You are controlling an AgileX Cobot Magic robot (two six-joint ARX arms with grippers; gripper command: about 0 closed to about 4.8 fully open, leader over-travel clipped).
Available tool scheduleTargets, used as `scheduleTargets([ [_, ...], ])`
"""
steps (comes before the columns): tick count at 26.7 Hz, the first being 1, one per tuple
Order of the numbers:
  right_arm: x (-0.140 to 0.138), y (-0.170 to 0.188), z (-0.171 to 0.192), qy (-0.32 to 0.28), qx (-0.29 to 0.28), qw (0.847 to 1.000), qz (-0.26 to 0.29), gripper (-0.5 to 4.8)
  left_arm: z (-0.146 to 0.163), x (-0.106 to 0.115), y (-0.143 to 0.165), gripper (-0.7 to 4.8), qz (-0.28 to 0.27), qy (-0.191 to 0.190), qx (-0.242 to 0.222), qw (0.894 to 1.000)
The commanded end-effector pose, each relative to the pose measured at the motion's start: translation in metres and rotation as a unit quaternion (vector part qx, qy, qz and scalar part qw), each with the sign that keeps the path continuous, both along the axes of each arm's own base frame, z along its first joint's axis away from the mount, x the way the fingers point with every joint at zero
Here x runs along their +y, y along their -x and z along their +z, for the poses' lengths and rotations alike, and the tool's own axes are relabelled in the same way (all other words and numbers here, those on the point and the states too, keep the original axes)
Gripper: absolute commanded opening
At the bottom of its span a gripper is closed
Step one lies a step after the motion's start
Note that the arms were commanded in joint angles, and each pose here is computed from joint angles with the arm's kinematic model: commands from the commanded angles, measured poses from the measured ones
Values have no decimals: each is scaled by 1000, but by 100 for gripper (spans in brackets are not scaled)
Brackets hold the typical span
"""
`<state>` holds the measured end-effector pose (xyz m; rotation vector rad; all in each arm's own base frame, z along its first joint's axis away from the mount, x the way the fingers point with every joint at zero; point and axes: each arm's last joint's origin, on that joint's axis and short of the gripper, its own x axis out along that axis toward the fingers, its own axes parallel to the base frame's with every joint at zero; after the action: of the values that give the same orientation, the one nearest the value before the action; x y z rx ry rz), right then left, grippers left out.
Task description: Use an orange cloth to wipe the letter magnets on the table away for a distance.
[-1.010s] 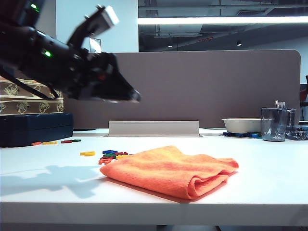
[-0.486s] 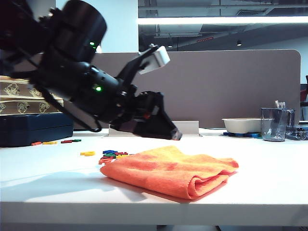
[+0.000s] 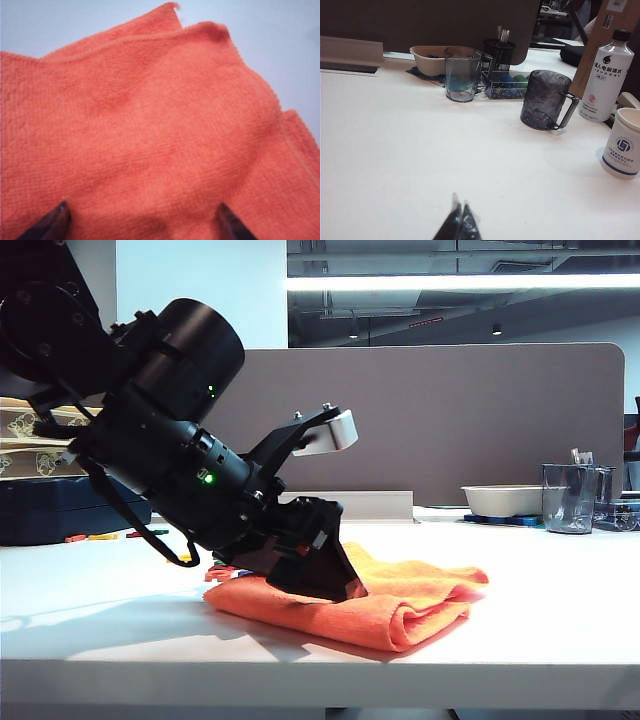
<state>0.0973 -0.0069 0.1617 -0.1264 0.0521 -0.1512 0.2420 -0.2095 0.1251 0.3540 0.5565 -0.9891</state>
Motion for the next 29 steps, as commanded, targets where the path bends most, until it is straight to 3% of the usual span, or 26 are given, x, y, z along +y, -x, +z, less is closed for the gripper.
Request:
scheduleTargets([
  [1,0,0,2,0,-13,1000,1,-1,-2,0,-1,371,4,-4,-2,1000],
  [3,0,0,2,0,-13,1000,1,0,-3,0,-2,345,7,-7,-3,1000],
  [6,0,1,2,0,-13,1000,1,-1,-7,0,-2,170,14,-15,-2,1000],
  [8,0,1,2,0,-13,1000,1,-1,-10,-1,-3,88,12,-16,-4,1000],
  [9,0,1,2,0,-13,1000,1,-1,-11,-1,-4,71,9,-19,-9,1000],
  [12,0,0,2,0,-13,1000,1,-1,-15,-2,-5,46,0,-24,-25,999],
  [14,0,1,2,0,-13,1000,1,-1,-17,-2,-7,43,23,-35,-39,998],
  [16,0,0,2,0,-13,1000,1,-1,-19,-1,-9,-9,51,-51,-52,996],
  [22,0,1,2,0,-13,1000,1,-1,-21,10,-19,-6,108,-78,-74,988],
  [29,0,1,2,0,-13,1000,1,-1,-19,47,-46,-6,179,-76,-83,977],
])
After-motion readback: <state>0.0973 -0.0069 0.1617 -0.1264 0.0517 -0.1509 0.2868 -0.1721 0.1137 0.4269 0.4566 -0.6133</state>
